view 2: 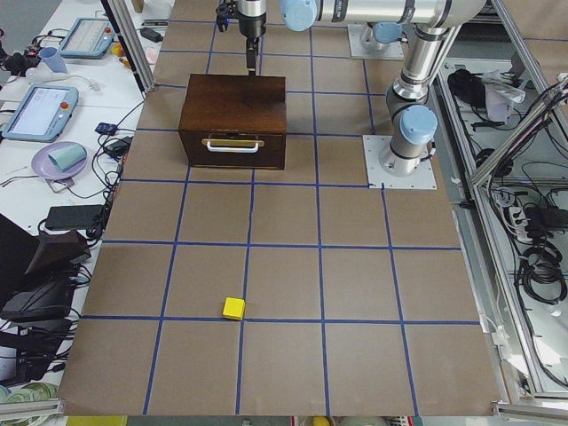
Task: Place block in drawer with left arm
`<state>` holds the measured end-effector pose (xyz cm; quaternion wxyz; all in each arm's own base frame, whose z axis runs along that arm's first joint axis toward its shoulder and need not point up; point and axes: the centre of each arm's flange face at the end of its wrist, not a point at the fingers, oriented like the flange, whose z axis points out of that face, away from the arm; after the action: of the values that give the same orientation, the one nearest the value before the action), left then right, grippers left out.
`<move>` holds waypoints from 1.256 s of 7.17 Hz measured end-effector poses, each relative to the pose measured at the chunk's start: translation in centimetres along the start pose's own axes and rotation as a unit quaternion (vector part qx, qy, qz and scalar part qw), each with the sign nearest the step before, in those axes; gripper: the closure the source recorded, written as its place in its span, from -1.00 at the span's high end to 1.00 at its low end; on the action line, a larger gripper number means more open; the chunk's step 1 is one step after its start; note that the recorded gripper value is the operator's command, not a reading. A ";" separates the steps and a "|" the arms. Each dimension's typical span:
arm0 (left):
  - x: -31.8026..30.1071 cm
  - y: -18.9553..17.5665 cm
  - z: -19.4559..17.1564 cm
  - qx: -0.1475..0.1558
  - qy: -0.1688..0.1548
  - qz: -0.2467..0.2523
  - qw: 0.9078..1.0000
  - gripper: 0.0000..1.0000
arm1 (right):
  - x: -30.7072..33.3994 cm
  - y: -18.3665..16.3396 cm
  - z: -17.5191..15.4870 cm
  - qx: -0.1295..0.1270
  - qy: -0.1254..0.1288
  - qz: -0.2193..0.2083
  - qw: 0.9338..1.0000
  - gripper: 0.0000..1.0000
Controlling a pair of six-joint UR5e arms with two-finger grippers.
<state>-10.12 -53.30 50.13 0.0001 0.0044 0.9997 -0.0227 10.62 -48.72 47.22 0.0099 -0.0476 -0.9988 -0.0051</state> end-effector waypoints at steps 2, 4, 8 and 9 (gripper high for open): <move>0.0 0.0 0.0 0.001 -0.002 0.000 1.000 1.00 | 0.0 0.0 0.0 0.000 0.000 0.000 1.000 1.00; -0.3 -0.3 0.0 0.001 -0.002 -0.002 1.000 1.00 | 0.0 0.0 0.0 0.000 0.000 0.000 1.000 1.00; -6.8 -2.7 1.8 -0.010 0.003 -0.013 1.000 1.00 | 0.0 0.0 0.0 0.000 0.000 0.000 1.000 1.00; -9.8 -3.5 3.0 -0.019 0.003 -0.027 0.999 1.00 | 0.0 0.0 0.0 0.000 0.000 0.000 1.000 1.00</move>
<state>-0.34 -57.03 47.29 -0.0037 -0.0230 0.9997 -0.0039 10.62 -48.72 47.22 0.0101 -0.0476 -0.9988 -0.0051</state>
